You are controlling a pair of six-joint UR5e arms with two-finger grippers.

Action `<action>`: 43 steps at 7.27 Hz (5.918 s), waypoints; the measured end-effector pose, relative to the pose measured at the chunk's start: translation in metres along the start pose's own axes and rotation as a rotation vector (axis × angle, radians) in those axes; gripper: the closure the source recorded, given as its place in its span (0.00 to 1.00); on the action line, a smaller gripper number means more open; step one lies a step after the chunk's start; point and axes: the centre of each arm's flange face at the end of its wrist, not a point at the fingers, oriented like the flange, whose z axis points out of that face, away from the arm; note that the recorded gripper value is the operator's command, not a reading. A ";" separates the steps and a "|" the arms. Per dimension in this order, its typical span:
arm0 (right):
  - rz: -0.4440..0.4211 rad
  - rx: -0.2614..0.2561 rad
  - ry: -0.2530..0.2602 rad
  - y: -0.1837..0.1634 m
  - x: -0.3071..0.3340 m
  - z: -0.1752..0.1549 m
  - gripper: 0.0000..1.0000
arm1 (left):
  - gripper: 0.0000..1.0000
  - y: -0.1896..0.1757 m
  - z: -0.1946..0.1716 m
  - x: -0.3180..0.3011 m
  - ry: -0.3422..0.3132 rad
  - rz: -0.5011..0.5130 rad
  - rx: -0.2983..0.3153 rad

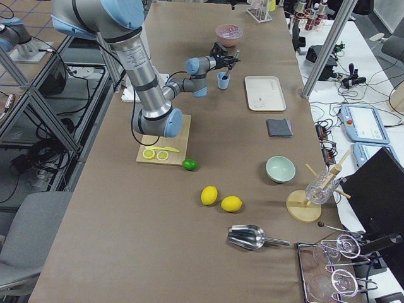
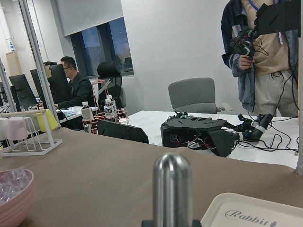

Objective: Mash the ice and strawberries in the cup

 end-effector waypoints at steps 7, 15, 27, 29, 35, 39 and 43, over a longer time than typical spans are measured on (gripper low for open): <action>0.025 0.082 0.002 -0.049 0.005 0.001 1.00 | 0.03 0.000 -0.004 0.003 0.007 0.001 0.006; 0.199 -0.324 0.357 -0.127 0.321 -0.042 1.00 | 0.03 0.005 -0.038 0.035 0.199 0.330 0.179; 0.379 -1.214 0.458 -0.005 0.444 -0.142 1.00 | 0.03 -0.016 -0.031 0.086 0.242 0.647 0.267; 0.386 -1.243 0.480 0.015 0.456 -0.145 1.00 | 0.03 -0.017 -0.031 0.089 0.244 0.651 0.268; 0.404 -1.255 0.496 0.021 0.461 -0.145 0.00 | 0.03 -0.018 -0.032 0.096 0.251 0.659 0.272; 0.433 -1.215 0.455 -0.026 0.537 -0.228 0.00 | 0.03 -0.020 -0.016 0.085 0.221 0.814 0.250; 0.355 -1.250 0.468 -0.064 0.647 -0.401 0.00 | 0.03 -0.027 -0.004 0.070 0.202 0.837 0.281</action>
